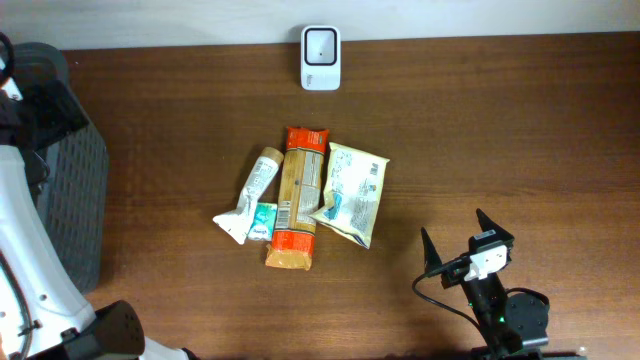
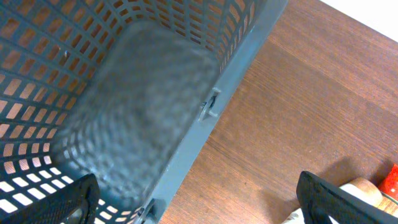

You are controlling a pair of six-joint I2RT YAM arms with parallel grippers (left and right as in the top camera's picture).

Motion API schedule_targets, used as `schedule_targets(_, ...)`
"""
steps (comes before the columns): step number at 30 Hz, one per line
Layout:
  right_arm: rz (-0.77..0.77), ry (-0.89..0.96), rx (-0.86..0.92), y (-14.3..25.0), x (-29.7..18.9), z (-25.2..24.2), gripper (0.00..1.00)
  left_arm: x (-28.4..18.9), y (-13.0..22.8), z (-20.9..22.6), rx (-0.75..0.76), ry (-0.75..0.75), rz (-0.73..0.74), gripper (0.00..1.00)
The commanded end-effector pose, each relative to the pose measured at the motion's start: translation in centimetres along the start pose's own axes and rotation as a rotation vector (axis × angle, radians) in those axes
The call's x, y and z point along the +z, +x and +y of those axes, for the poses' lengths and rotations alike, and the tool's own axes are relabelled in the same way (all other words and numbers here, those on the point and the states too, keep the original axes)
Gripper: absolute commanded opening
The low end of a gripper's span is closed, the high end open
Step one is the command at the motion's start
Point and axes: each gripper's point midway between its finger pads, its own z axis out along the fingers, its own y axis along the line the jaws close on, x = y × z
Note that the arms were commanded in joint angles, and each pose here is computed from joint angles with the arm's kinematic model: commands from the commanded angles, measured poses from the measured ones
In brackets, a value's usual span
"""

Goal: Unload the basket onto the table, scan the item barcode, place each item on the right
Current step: 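Move right gripper to the yellow snack bag and grasp it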

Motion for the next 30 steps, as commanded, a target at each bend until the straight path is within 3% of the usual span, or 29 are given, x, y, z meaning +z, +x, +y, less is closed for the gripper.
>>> schedule_targets(1,0.0,-0.01,0.008,0.2,0.0,0.2,0.99,-0.3,-0.2,0.2,0.012,-0.001,-0.01,0.99)
schedule_targets(17,0.004,-0.007,0.009,0.3,0.0,0.2,0.99,-0.3,-0.2,0.2,0.012,-0.001,-0.01,0.99)
schedule_targets(19,0.017,0.091,0.006,0.5,-0.1,-1.5,0.99,-0.3,-0.2,0.2,0.012,-0.001,-0.01,0.99)
schedule_targets(24,0.022,0.14,-0.014,0.6,-0.2,-2.4,0.99,-0.3,-0.2,0.2,0.012,-0.001,-0.01,0.99)
schedule_targets(25,0.034,0.133,-0.012,0.9,-0.2,-2.2,0.99,-0.3,-0.2,0.2,0.012,-0.001,-0.01,0.99)
schedule_targets(27,0.006,-0.01,0.152,0.3,0.0,0.2,0.99,-0.3,-0.2,0.2,0.012,-0.001,-0.01,0.99)
schedule_targets(30,0.053,-0.023,0.16,1.3,0.3,0.5,0.99,-0.3,-0.2,0.1,0.012,0.0,-0.01,0.99)
